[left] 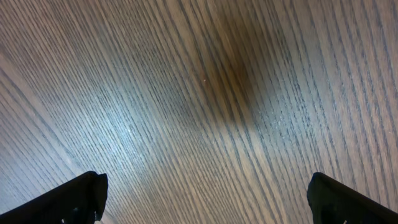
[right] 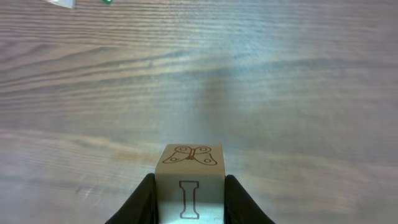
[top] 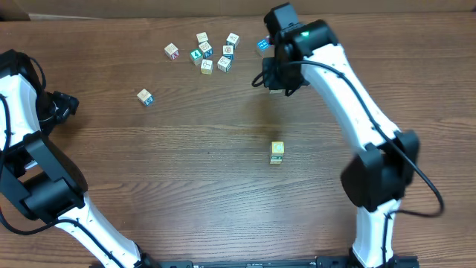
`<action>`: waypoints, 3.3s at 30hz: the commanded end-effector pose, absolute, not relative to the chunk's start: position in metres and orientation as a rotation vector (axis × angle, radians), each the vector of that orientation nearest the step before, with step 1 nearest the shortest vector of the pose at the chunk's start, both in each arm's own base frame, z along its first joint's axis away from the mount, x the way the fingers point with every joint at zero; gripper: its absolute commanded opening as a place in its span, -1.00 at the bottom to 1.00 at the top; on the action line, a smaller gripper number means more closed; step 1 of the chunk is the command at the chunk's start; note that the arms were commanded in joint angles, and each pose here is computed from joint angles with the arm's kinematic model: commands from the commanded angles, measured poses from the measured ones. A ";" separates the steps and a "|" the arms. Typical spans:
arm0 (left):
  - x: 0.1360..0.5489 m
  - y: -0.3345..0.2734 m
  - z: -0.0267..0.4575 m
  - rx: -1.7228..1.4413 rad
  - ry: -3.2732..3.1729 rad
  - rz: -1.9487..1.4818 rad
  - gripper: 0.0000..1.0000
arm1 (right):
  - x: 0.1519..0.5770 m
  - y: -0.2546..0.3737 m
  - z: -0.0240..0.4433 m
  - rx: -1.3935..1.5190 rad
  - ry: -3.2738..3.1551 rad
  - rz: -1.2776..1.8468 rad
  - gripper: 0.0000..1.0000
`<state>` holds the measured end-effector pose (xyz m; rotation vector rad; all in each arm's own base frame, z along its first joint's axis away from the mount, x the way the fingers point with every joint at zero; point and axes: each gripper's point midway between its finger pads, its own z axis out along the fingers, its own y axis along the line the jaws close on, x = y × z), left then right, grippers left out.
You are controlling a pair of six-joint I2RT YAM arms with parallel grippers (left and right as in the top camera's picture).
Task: Form a tower
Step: 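Lift the I block and carry it right toward the stack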
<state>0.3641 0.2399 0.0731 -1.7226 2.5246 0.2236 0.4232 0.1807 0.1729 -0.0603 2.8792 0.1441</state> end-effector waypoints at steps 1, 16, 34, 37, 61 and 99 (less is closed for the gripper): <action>0.370 0.238 0.074 -1.677 2.542 0.235 0.99 | 0.410 0.175 0.223 0.041 2.801 0.209 -0.58; 0.370 0.238 0.075 -1.677 2.542 0.235 0.99 | 0.346 0.157 0.246 0.088 2.936 0.215 -0.66; 0.370 0.238 0.074 -1.677 2.542 0.235 0.99 | 0.326 0.169 0.245 0.072 3.021 0.335 -0.84; 0.370 0.238 0.074 -1.677 2.542 0.235 0.99 | 0.326 0.168 0.245 0.072 3.021 0.334 -0.85; 0.370 0.238 0.074 -1.677 2.542 0.235 0.99 | 0.284 0.162 0.295 -0.036 2.896 0.478 -0.85; 0.370 0.238 0.075 -1.677 2.541 0.235 0.99 | 0.295 0.167 0.288 -0.032 2.895 0.475 -0.81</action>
